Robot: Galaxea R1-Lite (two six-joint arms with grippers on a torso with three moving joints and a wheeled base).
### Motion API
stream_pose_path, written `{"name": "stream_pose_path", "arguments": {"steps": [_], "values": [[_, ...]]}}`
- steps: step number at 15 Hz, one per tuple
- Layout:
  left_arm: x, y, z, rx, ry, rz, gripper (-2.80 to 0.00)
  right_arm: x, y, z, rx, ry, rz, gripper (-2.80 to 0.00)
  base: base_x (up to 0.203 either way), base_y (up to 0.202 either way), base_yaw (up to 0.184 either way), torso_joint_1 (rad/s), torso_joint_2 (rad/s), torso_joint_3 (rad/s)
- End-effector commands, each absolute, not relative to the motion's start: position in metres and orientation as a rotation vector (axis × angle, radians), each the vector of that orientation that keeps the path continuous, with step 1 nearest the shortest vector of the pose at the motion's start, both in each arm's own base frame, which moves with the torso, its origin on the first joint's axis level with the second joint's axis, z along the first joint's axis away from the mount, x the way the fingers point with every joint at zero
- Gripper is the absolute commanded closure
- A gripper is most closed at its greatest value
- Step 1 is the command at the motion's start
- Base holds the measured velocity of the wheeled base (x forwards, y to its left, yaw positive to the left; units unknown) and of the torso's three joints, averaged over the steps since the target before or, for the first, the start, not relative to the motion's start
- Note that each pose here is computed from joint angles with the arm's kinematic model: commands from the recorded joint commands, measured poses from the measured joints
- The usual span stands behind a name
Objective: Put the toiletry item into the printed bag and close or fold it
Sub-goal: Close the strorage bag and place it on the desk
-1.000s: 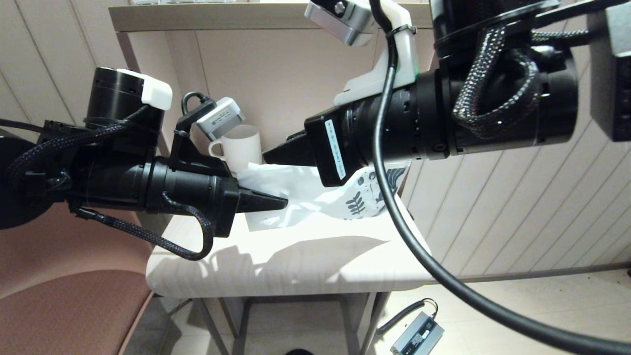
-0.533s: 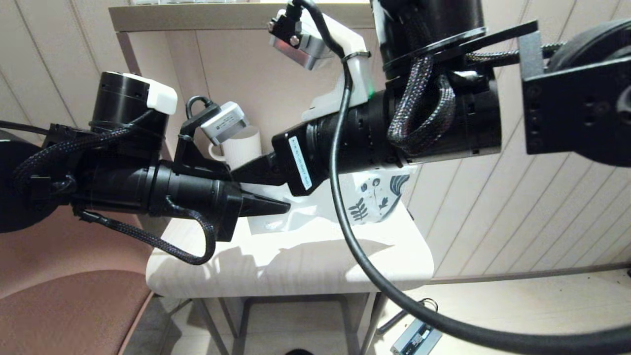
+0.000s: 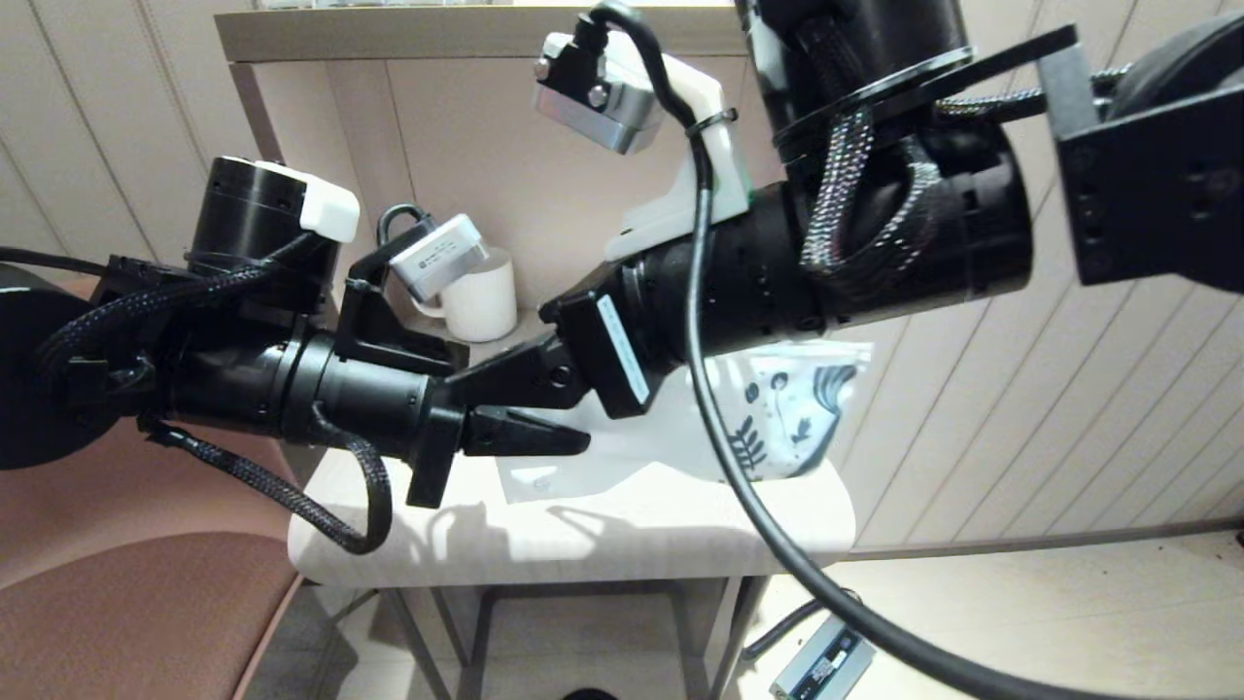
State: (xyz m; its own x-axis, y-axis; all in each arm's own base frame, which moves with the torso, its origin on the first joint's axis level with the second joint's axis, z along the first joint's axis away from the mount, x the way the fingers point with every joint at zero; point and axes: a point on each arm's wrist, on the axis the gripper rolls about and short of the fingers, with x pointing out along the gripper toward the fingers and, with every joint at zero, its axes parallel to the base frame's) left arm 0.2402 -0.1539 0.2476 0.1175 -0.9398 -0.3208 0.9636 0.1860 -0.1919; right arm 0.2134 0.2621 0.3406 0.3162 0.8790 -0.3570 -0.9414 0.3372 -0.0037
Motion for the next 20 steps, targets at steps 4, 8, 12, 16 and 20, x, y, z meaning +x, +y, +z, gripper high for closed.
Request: {"name": "stream_pose_path", "arguments": {"steps": [4, 8, 12, 16, 20], "values": [[0.241, -0.155, 0.231, 0.075, 0.413, -1.507, 0.0, 0.212, 0.221, 0.357, -0.248, 0.332, 1.354, -2.8, 0.0, 0.0, 0.0, 0.0, 0.0, 0.0], [0.246, -0.157, 0.224, 0.084, 0.424, -1.506, 0.0, 0.211, 0.226, 0.355, -0.265, 0.326, 1.374, -2.8, 0.0, 0.0, 0.0, 0.0, 0.0, 0.0], [0.247, -0.157, 0.225, 0.086, 0.421, -1.504, 0.0, 0.216, 0.233, 0.347, -0.268, 0.346, 1.39, -2.8, 0.0, 0.0, 0.0, 0.0, 0.0, 0.0], [0.245, -0.156, 0.227, 0.087, 0.414, -1.503, 0.0, 0.226, 0.245, 0.336, -0.277, 0.355, 1.399, -2.8, 0.0, 0.0, 0.0, 0.0, 0.0, 0.0], [0.246, -0.157, 0.226, 0.087, 0.416, -1.503, 0.0, 0.228, 0.252, 0.334, -0.274, 0.342, 1.411, -2.8, 0.0, 0.0, 0.0, 0.0, 0.0, 0.0]]}}
